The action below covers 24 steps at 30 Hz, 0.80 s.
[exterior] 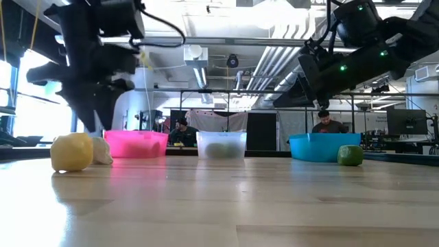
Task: Sort produce into baskets
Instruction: Put the white garlic into the blue bin
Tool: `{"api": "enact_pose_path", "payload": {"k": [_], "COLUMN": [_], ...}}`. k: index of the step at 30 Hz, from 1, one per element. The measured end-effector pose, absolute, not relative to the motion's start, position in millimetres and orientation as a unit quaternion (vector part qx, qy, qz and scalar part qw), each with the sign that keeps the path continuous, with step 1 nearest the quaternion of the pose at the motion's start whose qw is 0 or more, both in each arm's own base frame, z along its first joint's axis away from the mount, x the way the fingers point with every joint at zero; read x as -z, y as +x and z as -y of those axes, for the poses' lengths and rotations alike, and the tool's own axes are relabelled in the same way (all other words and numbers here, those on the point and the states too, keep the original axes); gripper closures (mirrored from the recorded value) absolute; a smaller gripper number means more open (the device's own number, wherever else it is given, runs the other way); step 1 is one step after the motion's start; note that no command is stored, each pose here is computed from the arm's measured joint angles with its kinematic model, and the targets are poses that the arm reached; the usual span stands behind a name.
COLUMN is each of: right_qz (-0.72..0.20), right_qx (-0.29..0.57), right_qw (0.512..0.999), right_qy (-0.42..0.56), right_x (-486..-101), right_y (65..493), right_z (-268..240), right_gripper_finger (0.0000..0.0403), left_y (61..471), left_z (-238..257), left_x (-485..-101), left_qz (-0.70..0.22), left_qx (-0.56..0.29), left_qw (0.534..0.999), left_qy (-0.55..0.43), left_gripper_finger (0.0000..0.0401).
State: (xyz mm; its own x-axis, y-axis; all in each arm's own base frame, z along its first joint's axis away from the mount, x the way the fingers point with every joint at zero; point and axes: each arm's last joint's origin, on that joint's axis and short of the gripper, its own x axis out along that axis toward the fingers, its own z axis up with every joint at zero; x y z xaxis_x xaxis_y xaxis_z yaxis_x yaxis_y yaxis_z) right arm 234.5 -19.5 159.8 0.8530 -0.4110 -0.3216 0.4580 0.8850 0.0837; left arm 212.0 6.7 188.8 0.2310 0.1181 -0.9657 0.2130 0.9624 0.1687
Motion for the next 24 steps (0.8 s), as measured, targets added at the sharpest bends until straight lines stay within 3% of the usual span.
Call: {"api": "enact_pose_path", "payload": {"k": [7,14,19,24], "right_qz": [-0.150,-0.154,-0.161,-0.163], "right_qx": [0.210,0.209,0.210,0.203], "right_qw": [0.962,0.961,0.960,0.961], "right_qy": [0.088,0.090,0.088,0.089], "right_x": [-159.7,-158.9,-157.7,-157.5], "right_y": [234.8,234.6,234.1,234.2], "right_z": [18.6,18.5,18.5,18.2], "right_gripper_finger": [0.0403,0.0403,0.0403,0.0403], "left_y": [218.3,224.1,226.5,233.1], "left_z": [-7.1,-8.7,-8.6,-9.4], "left_x": [-173.0,-153.4,-148.0,-152.1], "left_qz": [-0.650,-0.687,-0.692,-0.654], "left_qx": [0.034,0.036,0.039,0.062], "left_qw": [0.747,0.712,0.707,0.745], "left_qy": [0.133,0.145,0.143,0.114], "left_gripper_finger": [0.0187,0.0185,0.0214,0.0286]}}
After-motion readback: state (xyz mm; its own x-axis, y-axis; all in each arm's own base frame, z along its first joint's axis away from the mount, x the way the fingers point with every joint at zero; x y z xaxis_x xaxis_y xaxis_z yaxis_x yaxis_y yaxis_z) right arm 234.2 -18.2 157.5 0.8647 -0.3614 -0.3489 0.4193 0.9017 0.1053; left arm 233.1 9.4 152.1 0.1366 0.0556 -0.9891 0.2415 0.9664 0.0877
